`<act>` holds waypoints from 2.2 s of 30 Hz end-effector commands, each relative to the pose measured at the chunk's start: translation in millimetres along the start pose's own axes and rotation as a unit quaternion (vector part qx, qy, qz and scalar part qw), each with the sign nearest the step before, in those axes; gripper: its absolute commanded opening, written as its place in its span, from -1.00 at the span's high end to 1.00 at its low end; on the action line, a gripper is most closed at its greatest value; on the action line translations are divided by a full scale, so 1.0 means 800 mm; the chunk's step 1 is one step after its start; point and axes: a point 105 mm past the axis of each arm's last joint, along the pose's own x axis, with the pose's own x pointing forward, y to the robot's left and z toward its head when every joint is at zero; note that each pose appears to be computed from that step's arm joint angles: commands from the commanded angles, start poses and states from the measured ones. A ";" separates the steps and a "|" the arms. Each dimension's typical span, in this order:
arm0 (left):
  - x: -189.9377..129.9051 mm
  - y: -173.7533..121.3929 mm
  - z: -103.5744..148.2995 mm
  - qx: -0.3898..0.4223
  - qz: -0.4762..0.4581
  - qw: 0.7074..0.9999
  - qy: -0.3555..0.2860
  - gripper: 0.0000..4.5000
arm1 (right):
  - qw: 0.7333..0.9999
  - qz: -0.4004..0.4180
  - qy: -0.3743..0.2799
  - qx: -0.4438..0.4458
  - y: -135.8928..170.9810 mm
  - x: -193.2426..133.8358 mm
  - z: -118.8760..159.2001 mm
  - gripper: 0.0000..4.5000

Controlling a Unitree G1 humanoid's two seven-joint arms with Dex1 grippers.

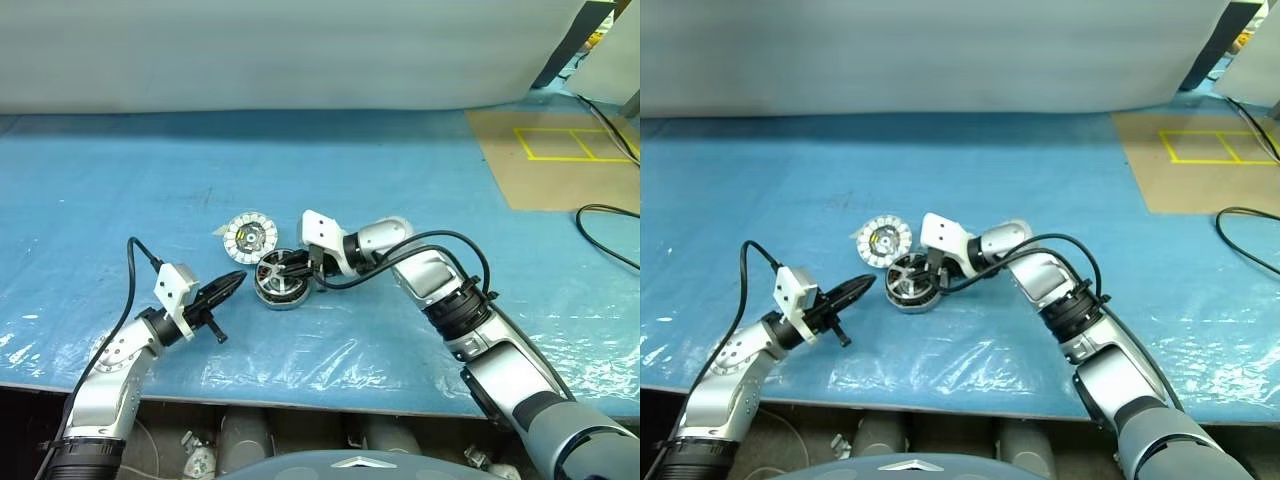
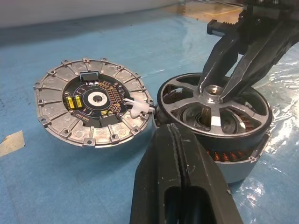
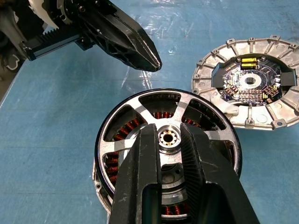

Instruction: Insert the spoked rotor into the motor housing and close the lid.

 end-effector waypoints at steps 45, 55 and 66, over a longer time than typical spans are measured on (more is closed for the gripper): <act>0.012 -0.001 0.011 0.016 -0.010 1.000 -0.018 1.00 | 0.997 -0.041 -0.018 0.068 0.000 0.028 -0.028 0.99; 0.010 0.012 0.016 0.001 0.022 0.999 -0.035 1.00 | 0.992 -0.066 -0.081 0.067 -0.014 0.019 0.000 0.99; -0.025 0.050 -0.039 0.014 0.062 0.993 0.101 1.00 | 0.981 -0.044 -0.182 0.047 -0.018 -0.042 0.066 0.99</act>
